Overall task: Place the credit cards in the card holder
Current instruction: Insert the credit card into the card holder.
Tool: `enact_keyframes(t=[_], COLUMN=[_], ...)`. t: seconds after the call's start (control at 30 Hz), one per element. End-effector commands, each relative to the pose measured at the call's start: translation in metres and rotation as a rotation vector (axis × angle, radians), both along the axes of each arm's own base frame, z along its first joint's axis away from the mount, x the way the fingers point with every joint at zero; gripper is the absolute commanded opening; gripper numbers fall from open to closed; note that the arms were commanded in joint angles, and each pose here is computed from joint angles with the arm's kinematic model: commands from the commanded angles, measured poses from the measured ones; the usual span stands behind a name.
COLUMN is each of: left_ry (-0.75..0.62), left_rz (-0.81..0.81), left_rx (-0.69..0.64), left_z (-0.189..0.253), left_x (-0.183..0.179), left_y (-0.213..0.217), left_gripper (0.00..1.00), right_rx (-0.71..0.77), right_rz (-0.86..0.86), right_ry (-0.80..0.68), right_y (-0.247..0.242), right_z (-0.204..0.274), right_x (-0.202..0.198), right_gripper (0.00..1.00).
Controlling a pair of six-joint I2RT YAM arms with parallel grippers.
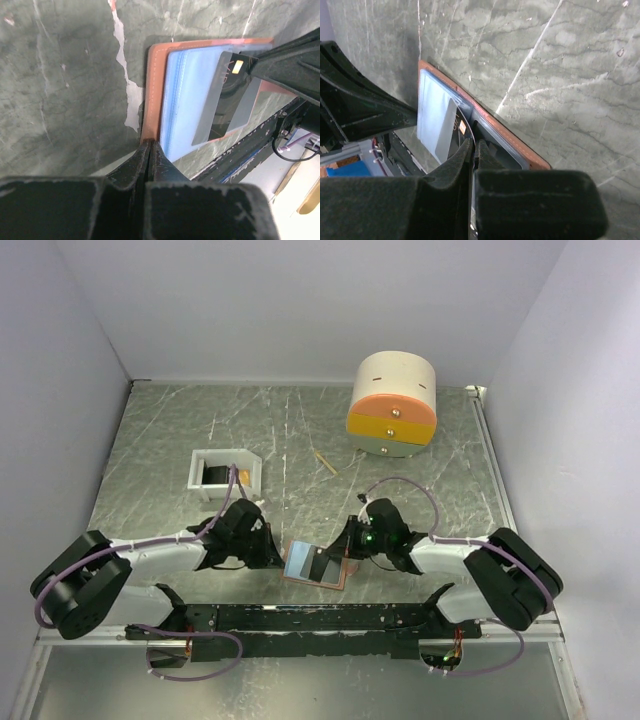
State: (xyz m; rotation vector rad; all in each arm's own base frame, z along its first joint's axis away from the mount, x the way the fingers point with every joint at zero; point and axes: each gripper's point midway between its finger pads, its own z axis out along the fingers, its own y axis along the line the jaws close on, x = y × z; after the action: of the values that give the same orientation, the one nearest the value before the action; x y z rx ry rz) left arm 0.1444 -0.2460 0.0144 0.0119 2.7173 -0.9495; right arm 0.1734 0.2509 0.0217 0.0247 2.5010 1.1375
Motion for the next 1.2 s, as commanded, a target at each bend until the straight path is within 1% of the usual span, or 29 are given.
enact_keyframes(t=[0.0, 0.1, 0.17, 0.23, 0.4, 0.53, 0.63, 0.83, 1.17], left_ry=[0.08, 0.089, 0.087, 0.081, 0.075, 0.079, 0.078, 0.071, 0.069], left_rz=[-0.019, -0.022, -0.021, -0.016, -0.011, -0.012, -0.011, -0.014, -0.014], left_rx=[0.023, -0.023, -0.037, -0.032, -0.023, -0.038, -0.04, -0.043, -0.041], left_z=[-0.015, -0.011, -0.009, -0.008, -0.01, -0.011, -0.011, -0.009, -0.01], left_x=[-0.028, -0.033, -0.033, -0.032, -0.031, -0.032, -0.032, -0.032, -0.031], left_y=[0.009, 0.001, -0.001, -0.001, 0.0, -0.002, -0.002, -0.002, -0.003], left_gripper=[0.07, 0.07, 0.07, 0.07, 0.07, 0.07, 0.08, 0.08, 0.07], right_rx=[-0.037, -0.084, -0.102, -0.119, -0.122, -0.081, -0.099, -0.091, -0.025], right_rz=[0.001, -0.013, -0.027, -0.039, -0.028, -0.009, -0.002, 0.02, 0.053], right_ry=[-0.018, -0.039, -0.056, -0.066, -0.038, -0.014, -0.001, 0.016, -0.018], right_y=[0.003, 0.0, -0.004, -0.01, -0.013, -0.002, 0.005, 0.021, 0.037], right_z=[-0.003, 0.002, 0.009, 0.014, 0.013, 0.012, 0.007, 0.001, 0.013], right_x=[0.008, 0.013, 0.014, 0.013, -0.002, -0.014, -0.02, -0.027, -0.027], right_gripper=[0.08, 0.3, 0.38, 0.43, 0.46, 0.48, 0.48, 0.49, 0.48])
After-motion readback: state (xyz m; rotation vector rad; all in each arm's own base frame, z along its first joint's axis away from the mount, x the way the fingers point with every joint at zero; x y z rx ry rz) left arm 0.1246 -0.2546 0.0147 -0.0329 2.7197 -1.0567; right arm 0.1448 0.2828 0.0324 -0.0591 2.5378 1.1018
